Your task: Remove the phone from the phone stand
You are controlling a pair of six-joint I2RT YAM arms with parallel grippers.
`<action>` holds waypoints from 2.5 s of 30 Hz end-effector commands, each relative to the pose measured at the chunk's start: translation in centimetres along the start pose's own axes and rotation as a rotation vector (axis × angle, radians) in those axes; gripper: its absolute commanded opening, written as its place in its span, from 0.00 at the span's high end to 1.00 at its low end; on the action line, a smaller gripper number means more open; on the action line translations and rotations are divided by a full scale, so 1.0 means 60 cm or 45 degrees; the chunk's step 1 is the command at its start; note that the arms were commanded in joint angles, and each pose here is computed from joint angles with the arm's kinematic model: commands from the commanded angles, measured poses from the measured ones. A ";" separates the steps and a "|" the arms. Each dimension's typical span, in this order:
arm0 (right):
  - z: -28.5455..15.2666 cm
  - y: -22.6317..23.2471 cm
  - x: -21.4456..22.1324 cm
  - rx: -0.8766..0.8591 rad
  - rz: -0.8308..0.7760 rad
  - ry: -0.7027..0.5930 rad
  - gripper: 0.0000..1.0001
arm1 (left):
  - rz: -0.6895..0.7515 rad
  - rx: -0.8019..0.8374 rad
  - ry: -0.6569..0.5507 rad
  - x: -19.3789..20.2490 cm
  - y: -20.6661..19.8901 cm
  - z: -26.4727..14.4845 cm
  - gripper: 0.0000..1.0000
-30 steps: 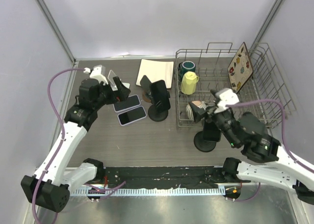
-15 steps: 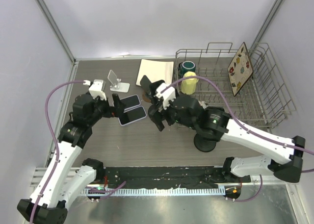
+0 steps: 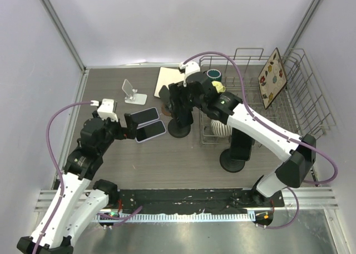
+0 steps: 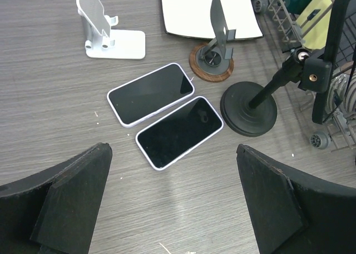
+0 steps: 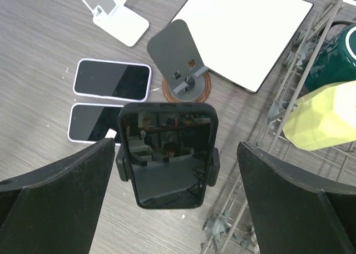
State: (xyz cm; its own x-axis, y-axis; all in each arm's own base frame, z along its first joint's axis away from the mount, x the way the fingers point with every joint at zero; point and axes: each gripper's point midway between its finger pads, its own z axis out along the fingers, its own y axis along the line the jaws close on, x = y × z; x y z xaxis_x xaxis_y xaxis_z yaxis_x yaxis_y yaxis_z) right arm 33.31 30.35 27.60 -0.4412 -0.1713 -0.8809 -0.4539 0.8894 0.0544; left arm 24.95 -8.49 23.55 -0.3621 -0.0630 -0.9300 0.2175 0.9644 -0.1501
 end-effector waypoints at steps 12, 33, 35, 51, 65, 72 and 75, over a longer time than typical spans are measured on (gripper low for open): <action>0.057 0.006 -0.029 0.003 0.178 -0.044 0.03 | 0.030 0.017 -0.056 -0.015 -0.007 0.000 0.00; 0.031 0.039 -0.028 -0.132 0.242 -0.033 0.07 | 0.044 0.017 -0.037 -0.008 -0.009 0.006 0.00; 0.024 0.042 -0.032 -0.145 0.260 -0.041 0.05 | 0.044 0.020 -0.042 -0.010 -0.010 0.006 0.00; 0.024 0.031 -0.022 -0.045 0.351 -0.062 0.04 | 0.046 0.027 -0.061 -0.014 -0.011 -0.001 0.00; 0.055 0.049 0.014 0.125 0.308 -0.061 0.10 | 0.048 0.030 -0.068 -0.014 -0.012 -0.004 0.00; 0.063 0.053 0.027 0.179 0.269 -0.064 0.11 | 0.050 0.032 -0.068 -0.014 -0.012 -0.004 0.00; 0.064 0.055 0.034 0.207 0.240 -0.066 0.11 | 0.050 0.030 -0.068 -0.014 -0.012 -0.004 0.00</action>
State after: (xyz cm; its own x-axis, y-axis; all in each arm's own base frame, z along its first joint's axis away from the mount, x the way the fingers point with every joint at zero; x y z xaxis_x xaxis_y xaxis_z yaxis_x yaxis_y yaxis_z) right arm 33.84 33.88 23.68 -0.5012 0.0036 -0.8653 -0.2556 0.9548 0.1520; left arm 24.55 -9.07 23.45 -0.3528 -0.0415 -0.9348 0.2446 0.9602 -0.1350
